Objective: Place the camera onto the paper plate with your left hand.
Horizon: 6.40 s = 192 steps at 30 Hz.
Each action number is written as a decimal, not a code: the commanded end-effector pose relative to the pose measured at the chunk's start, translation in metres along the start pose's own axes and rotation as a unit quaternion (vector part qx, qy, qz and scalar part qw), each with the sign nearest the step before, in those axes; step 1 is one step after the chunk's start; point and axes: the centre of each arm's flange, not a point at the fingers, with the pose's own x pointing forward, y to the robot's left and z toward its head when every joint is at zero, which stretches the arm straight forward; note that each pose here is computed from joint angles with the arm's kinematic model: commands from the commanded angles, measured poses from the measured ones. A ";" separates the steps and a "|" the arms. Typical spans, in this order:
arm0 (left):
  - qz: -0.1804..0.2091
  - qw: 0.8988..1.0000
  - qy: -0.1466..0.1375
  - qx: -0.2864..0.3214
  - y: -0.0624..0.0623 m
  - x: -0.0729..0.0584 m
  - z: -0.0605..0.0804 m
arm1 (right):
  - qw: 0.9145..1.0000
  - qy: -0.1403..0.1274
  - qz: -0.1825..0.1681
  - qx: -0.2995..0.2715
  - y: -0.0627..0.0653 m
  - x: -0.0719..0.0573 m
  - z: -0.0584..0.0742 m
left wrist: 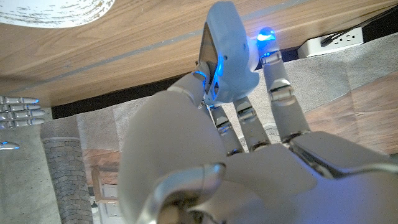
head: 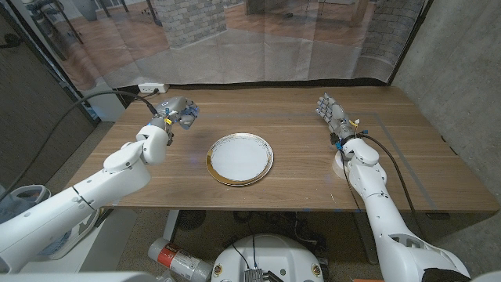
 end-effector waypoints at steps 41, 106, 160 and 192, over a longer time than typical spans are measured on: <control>-0.037 0.989 -0.146 0.014 -0.014 -0.011 0.051 | 1.000 -0.017 -0.006 0.005 0.006 0.001 0.005; -0.079 0.956 -0.282 0.005 -0.039 -0.029 0.098 | 1.000 -0.023 -0.007 0.003 0.001 0.007 0.011; -0.152 0.953 -0.255 0.057 -0.072 -0.038 0.107 | 1.000 -0.020 -0.004 0.001 0.007 0.003 0.010; -0.177 0.952 -0.236 0.075 -0.083 -0.037 0.103 | 1.000 -0.012 -0.004 0.005 0.010 0.002 0.002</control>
